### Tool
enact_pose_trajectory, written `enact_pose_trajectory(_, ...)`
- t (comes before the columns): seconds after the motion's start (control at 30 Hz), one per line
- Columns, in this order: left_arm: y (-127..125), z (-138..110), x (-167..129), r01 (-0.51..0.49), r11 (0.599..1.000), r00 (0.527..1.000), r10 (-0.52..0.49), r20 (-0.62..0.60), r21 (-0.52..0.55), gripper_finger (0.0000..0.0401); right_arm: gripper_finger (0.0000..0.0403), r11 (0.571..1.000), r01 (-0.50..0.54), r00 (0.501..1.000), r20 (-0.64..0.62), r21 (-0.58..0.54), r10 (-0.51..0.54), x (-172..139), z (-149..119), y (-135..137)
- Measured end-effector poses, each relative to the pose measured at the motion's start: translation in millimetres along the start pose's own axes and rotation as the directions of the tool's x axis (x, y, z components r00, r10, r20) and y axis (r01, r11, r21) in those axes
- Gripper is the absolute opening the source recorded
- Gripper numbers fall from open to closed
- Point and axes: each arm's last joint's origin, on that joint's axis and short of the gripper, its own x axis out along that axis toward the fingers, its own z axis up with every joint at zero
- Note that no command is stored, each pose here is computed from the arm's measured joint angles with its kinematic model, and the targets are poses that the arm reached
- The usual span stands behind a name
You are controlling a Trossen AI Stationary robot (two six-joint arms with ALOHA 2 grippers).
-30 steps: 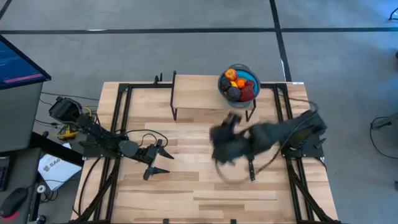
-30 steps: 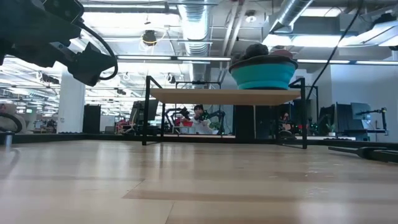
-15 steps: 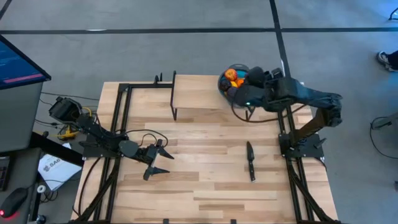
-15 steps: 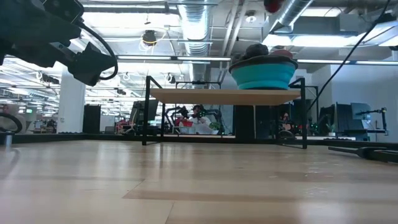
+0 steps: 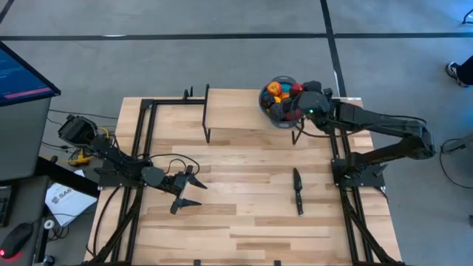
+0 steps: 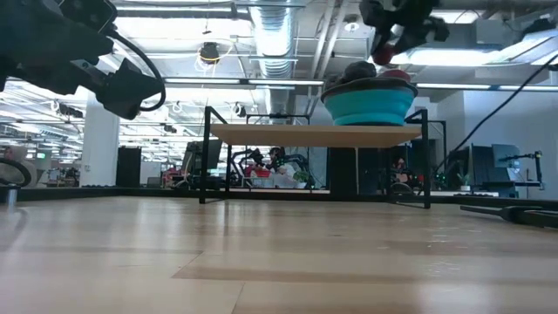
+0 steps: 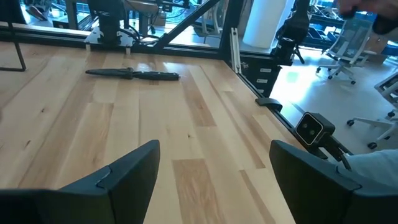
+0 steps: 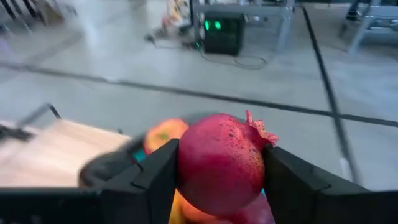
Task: Pick & Place Fruit
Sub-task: Put the pomegranate into the strainer bowl, then put the knife on the shelf to the left of the strainer bowl
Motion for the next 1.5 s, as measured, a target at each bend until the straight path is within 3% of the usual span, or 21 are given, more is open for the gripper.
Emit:
enact_pose_trajectory(0.17,0,0,0,0.000,1.000,1.000,0.000,0.000,-0.023,0.0296,0.0214,0.999,-0.036,0.999,0.014,0.024,0.036,12,-21,1)
enact_pose_trajectory(0.3,0,0,0,0.000,1.000,1.000,0.000,0.000,-0.024,0.0296,0.0223,0.999,-0.029,1.000,-0.010,-0.020,0.028,18,-29,6)
enact_pose_trajectory(0.57,0,0,0,0.000,1.000,1.000,0.000,0.000,-0.025,0.0296,0.0232,0.999,-0.029,0.999,-0.015,-0.034,0.028,27,-35,16)
enact_pose_trajectory(0.83,0,0,0,0.000,1.000,1.000,0.000,0.000,-0.025,0.0296,0.0286,0.997,-0.066,0.998,0.000,-0.044,0.066,21,-26,16)
enact_pose_trajectory(1.03,0,0,0,0.000,1.000,1.000,0.000,0.000,-0.025,0.0296,0.0301,0.981,-0.179,0.981,0.065,-0.069,0.183,-11,2,24)
enact_pose_trajectory(1.13,0,0,0,0.000,1.000,1.000,0.000,0.000,-0.025,0.0296,0.0301,0.945,-0.292,0.950,0.065,-0.148,0.304,-39,2,38)
enact_pose_trajectory(1.33,0,0,0,0.000,1.000,1.000,0.000,0.000,-0.025,0.0296,0.0301,0.822,-0.522,0.852,-0.096,-0.228,0.515,-101,-49,72)
enact_pose_trajectory(1.5,0,0,0,0.000,1.000,1.000,0.000,0.000,-0.026,0.0296,0.0301,0.792,-0.586,0.798,-0.291,-0.170,0.528,-143,-111,85)
